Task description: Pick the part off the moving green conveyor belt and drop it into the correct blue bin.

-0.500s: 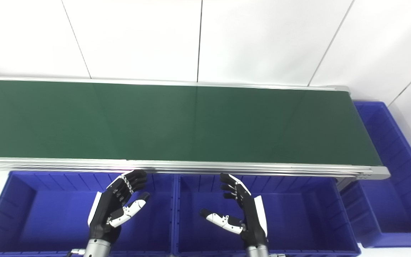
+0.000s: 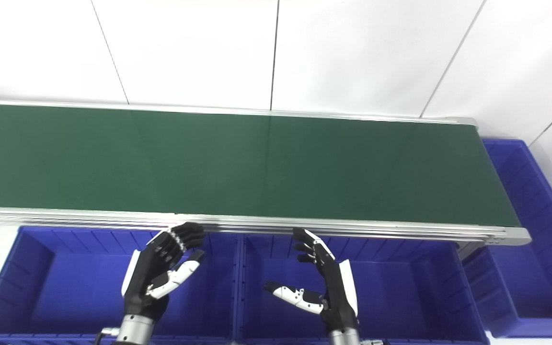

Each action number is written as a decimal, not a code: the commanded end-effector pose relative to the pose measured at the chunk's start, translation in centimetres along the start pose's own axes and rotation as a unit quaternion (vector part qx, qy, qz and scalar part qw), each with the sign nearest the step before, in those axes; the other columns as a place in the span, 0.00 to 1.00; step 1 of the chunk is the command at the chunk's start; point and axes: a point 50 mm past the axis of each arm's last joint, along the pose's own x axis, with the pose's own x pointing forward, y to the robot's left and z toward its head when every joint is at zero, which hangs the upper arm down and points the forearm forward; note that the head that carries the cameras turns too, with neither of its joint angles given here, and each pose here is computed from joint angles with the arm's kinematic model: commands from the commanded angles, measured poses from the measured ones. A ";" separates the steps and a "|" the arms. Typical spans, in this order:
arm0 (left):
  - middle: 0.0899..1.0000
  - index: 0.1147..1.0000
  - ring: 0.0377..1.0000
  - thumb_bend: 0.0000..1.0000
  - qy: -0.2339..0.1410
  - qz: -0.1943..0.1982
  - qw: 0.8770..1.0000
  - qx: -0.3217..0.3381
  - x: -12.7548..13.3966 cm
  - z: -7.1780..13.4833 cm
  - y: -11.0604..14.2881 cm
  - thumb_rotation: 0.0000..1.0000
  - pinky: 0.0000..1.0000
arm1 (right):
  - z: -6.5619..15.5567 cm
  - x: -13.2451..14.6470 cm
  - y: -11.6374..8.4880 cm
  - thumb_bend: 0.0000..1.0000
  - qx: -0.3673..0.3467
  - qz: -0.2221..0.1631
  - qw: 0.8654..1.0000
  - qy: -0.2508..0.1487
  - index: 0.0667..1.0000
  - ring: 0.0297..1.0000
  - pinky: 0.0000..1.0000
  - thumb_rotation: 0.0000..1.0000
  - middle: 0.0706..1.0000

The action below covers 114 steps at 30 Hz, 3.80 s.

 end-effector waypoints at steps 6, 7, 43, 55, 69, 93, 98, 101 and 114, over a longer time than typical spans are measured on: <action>0.66 0.61 0.67 0.40 -0.022 -0.012 1.000 -0.005 0.1 0.3 0.4 0.03 0.69 | 0.5 0.4 1.7 0.67 0.022 -0.020 0.999 -0.033 0.87 0.74 0.67 0.14 0.78; 0.66 0.62 0.67 0.39 -0.021 -0.013 1.000 -0.001 0.0 0.3 0.5 0.04 0.69 | 0.6 0.5 1.9 0.67 0.023 -0.019 0.999 -0.034 0.87 0.74 0.67 0.14 0.78; 0.74 0.73 0.73 0.49 -0.010 -0.008 1.000 0.019 0.4 -0.1 -0.3 0.00 0.78 | -0.1 0.3 -0.8 0.68 0.018 -0.009 0.999 -0.028 0.84 0.74 0.64 0.22 0.79; 0.75 0.70 0.73 0.51 0.002 -0.020 1.000 0.022 0.2 -0.7 -1.9 0.00 0.73 | -0.5 0.0 -1.4 0.66 0.019 -0.004 0.999 -0.026 0.82 0.74 0.64 0.19 0.79; 0.72 0.69 0.71 0.54 0.027 -0.017 0.999 0.038 1.1 -2.2 -3.8 0.00 0.72 | -1.6 0.9 -2.8 0.58 0.021 0.017 1.000 -0.016 0.84 0.75 0.65 0.06 0.82; 0.70 0.65 0.70 0.66 0.059 -0.016 0.998 0.030 1.2 -3.9 -5.1 0.00 0.72 | -2.8 0.7 -2.5 0.53 0.033 0.037 0.999 0.008 0.86 0.78 0.69 0.00 0.83; 0.69 0.65 0.69 0.68 0.060 -0.016 0.998 0.028 1.3 -4.0 -5.2 0.00 0.71 | -3.0 0.8 -2.6 0.53 0.032 0.037 0.999 0.010 0.85 0.77 0.67 0.00 0.82; 0.69 0.64 0.69 0.69 0.061 -0.014 0.998 0.028 1.3 -4.0 -5.3 0.00 0.70 | -2.9 0.7 -2.6 0.53 0.032 0.036 0.999 0.010 0.85 0.77 0.68 0.00 0.82; 0.69 0.64 0.69 0.67 0.058 -0.017 0.997 0.038 1.3 -3.9 -5.2 0.00 0.69 | -2.8 0.8 -2.8 0.54 0.034 0.037 0.999 0.006 0.84 0.75 0.66 0.00 0.81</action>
